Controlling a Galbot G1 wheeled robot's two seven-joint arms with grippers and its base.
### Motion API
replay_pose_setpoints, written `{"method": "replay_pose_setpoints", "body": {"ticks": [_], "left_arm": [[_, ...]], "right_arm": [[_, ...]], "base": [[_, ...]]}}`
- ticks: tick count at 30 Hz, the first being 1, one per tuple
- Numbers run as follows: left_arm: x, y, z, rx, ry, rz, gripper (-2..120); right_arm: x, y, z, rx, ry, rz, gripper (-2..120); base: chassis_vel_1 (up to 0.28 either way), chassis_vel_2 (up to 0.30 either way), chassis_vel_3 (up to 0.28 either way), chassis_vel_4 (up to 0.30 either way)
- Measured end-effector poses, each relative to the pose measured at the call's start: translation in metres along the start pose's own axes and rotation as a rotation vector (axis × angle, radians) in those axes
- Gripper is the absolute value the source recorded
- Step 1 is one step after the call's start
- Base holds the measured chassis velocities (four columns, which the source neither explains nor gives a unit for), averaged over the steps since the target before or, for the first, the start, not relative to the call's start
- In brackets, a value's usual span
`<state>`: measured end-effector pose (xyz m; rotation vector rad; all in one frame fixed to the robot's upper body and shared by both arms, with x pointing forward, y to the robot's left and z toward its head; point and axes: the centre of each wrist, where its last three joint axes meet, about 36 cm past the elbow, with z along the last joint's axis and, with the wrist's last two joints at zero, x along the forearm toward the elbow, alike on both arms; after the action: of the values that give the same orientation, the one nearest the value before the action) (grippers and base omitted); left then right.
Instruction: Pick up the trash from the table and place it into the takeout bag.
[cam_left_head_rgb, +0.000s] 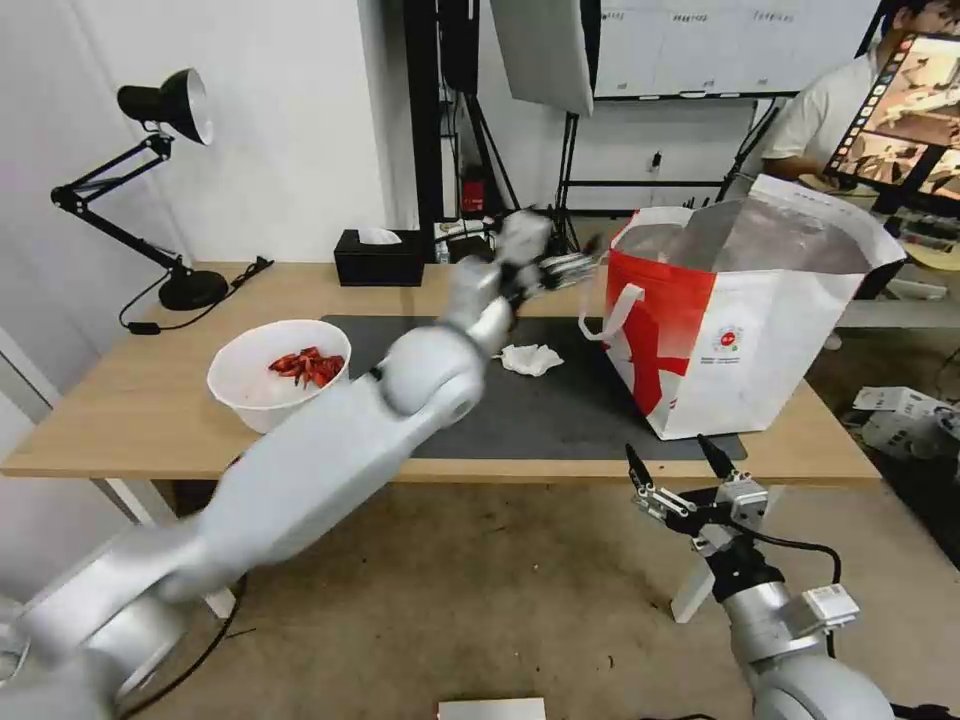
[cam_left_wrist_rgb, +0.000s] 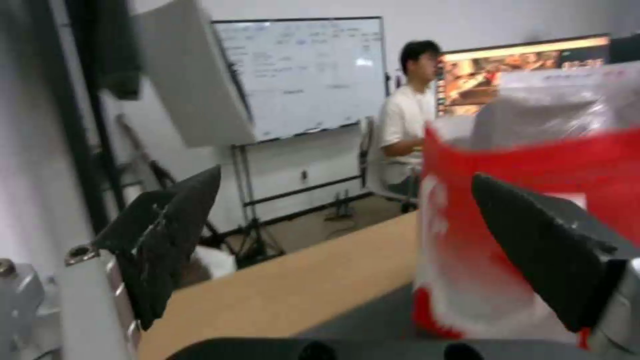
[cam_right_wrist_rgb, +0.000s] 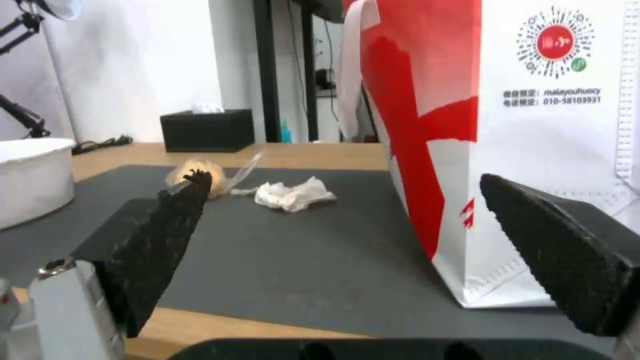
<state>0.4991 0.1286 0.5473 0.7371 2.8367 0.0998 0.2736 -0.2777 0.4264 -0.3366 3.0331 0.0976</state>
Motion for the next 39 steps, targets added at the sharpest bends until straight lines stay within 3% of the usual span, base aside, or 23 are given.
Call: {"method": "replay_pose_setpoints", "body": {"ticks": [3,8,11,13,15,19,27,39], "left_arm": [[0.066,0.021,0.022,-0.007,0.032,-0.085,100],[0.11,0.026,0.037,-0.033,0.059,-0.146,100],[0.161,0.021,0.049,-0.069,0.092,-0.22,100],[0.168,0.02,0.051,-0.073,0.097,-0.235,100],[0.204,0.009,0.064,-0.077,0.152,-0.294,100],[0.231,0.0,0.077,-0.09,0.198,-0.34,100],[0.247,-0.013,0.087,-0.065,0.23,-0.383,100],[0.249,-0.02,0.088,-0.055,0.232,-0.377,100]], "right_arm": [[-0.001,-0.001,-0.001,0.003,-0.012,-0.003,100],[-0.001,-0.001,-0.001,0.001,-0.021,-0.004,100],[0.0,0.0,0.002,0.001,-0.02,-0.001,100],[0.0,0.0,0.003,0.002,-0.019,0.0,100],[0.001,0.0,0.004,0.017,-0.014,0.006,100],[0.004,0.003,0.007,0.03,0.019,0.011,100],[0.006,0.002,0.018,0.047,0.069,0.021,100],[0.013,0.008,0.025,0.051,0.09,0.02,100]], "base": [[0.0,0.0,0.0,0.0],[0.0,0.0,0.0,0.0],[0.0,0.0,0.0,0.0],[0.0,0.0,0.0,0.0],[0.0,0.0,0.0,0.0],[0.0,0.0,0.0,0.0],[0.0,0.0,0.0,0.0],[0.0,0.0,0.0,0.0]]}}
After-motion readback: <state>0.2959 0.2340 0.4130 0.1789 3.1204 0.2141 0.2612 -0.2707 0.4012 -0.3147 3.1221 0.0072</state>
